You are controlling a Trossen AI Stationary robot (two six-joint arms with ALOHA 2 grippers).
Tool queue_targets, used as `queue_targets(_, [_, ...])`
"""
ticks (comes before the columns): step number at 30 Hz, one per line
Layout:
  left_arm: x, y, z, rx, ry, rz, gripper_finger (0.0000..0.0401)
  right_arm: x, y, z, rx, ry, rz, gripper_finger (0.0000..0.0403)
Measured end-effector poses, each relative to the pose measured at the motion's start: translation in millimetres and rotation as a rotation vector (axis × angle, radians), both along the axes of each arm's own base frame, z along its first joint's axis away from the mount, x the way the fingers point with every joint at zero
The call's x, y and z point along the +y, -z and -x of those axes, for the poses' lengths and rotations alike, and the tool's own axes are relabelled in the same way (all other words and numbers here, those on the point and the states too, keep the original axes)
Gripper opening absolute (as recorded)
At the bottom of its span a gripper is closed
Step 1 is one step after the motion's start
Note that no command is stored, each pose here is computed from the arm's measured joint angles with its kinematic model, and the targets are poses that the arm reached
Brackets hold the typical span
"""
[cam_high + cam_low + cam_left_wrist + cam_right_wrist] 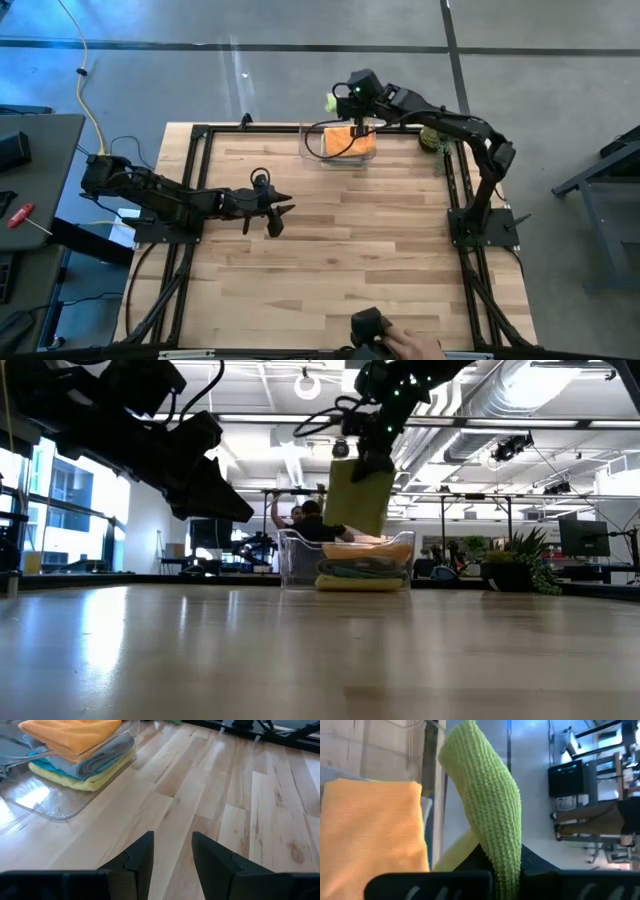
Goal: Fold microfiber towels
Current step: Stack the green towel on top of the orange towel in the transparent bin
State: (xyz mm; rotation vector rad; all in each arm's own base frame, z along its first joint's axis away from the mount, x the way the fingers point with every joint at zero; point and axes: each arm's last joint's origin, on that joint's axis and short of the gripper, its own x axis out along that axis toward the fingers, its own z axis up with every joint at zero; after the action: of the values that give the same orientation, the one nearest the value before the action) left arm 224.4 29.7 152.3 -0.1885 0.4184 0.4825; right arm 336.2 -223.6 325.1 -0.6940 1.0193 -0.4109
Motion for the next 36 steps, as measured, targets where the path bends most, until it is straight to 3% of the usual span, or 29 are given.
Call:
queue_targets(8, [1.9, 1.5, 1.0, 0.017, -0.002, 0.005, 0.0122, 3.5, 67.7, -3.5, 0.116, 0.007, -0.1, 0.0])
queue_targets(13, [1.8, 2.2, 1.4, 0.024, -0.003, 0.006, 0.0122, 16.7, 90.3, -4.5, 0.113, 0.007, -0.159, 0.0])
queue_targets(21, [2.2, 2.5, 1.6, 0.029, -0.003, 0.005, 0.0122, 34.4, 95.7, -11.0, 0.083, -0.025, -0.256, 0.002])
queue_targets(29, [1.2, 2.6, 1.3, 0.028, 0.015, 0.016, 0.0122, 43.7, 96.6, -12.2, 0.044, 0.003, -0.392, 0.0127])
queue_targets(36, [0.8, 2.7, 1.2, 0.026, 0.026, 0.024, 0.0122, 37.3, 58.1, -16.8, -0.029, 0.028, -0.432, 0.0196])
